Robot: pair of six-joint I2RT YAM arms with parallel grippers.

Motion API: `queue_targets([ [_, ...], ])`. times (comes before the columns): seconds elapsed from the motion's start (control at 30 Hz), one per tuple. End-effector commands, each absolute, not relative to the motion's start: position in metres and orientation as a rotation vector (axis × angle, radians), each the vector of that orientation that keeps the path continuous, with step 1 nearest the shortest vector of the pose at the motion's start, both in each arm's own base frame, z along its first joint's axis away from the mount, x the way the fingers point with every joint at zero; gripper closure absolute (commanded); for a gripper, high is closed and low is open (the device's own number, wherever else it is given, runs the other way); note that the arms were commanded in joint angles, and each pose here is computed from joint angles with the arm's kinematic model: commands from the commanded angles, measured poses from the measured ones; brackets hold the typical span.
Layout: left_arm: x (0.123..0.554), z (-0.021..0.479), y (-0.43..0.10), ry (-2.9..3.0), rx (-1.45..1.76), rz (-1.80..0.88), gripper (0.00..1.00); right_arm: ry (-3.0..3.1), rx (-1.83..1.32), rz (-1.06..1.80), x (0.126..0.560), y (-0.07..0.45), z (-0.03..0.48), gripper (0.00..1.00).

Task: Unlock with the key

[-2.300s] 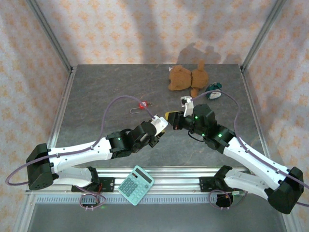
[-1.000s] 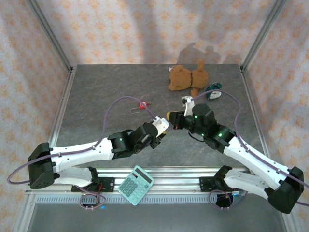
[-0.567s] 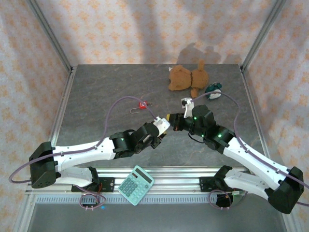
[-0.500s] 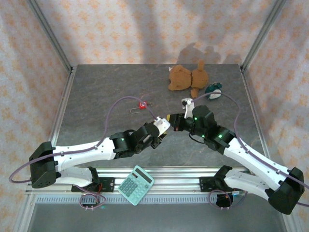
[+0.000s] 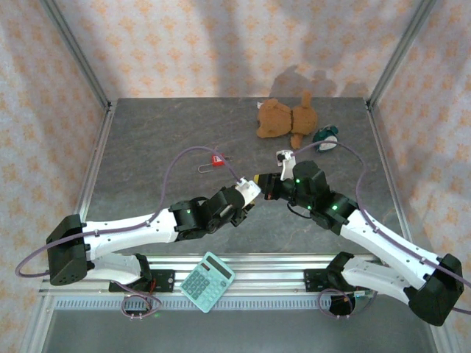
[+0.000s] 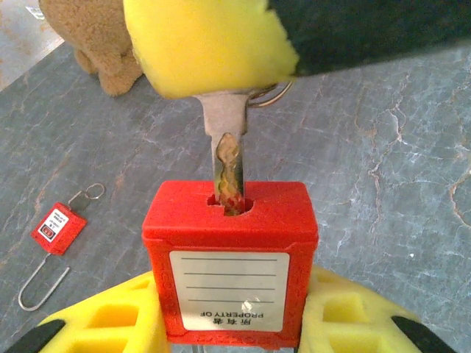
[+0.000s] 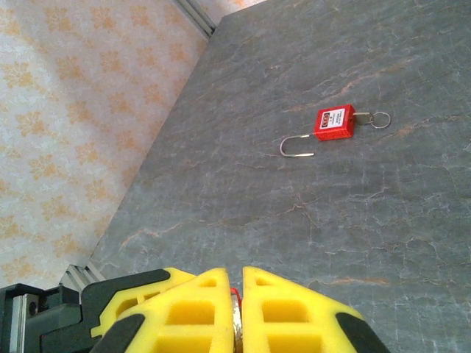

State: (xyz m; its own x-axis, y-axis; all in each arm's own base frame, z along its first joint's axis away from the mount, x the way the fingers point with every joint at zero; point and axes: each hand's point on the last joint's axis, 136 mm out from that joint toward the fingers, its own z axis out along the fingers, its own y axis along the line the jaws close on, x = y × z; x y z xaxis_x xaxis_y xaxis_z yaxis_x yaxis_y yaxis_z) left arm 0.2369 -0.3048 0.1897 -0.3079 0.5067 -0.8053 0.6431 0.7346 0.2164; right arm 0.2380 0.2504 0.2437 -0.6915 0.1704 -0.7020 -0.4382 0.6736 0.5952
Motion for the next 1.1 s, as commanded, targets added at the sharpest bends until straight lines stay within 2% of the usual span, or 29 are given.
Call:
queue_targets([
  [0.0,0.250,0.241,-0.319,1.874,0.723,-0.275,0.68,2.160,-0.273,1.024,0.229,0.258,0.230,0.93],
  [0.57,0.255,0.267,-0.322,1.839,0.618,-0.386,0.69,2.217,-0.316,1.072,0.215,0.263,0.205,0.93],
  [1.07,0.253,0.270,-0.324,1.817,0.679,-0.353,0.71,2.267,-0.388,1.064,0.211,0.270,0.203,0.93],
])
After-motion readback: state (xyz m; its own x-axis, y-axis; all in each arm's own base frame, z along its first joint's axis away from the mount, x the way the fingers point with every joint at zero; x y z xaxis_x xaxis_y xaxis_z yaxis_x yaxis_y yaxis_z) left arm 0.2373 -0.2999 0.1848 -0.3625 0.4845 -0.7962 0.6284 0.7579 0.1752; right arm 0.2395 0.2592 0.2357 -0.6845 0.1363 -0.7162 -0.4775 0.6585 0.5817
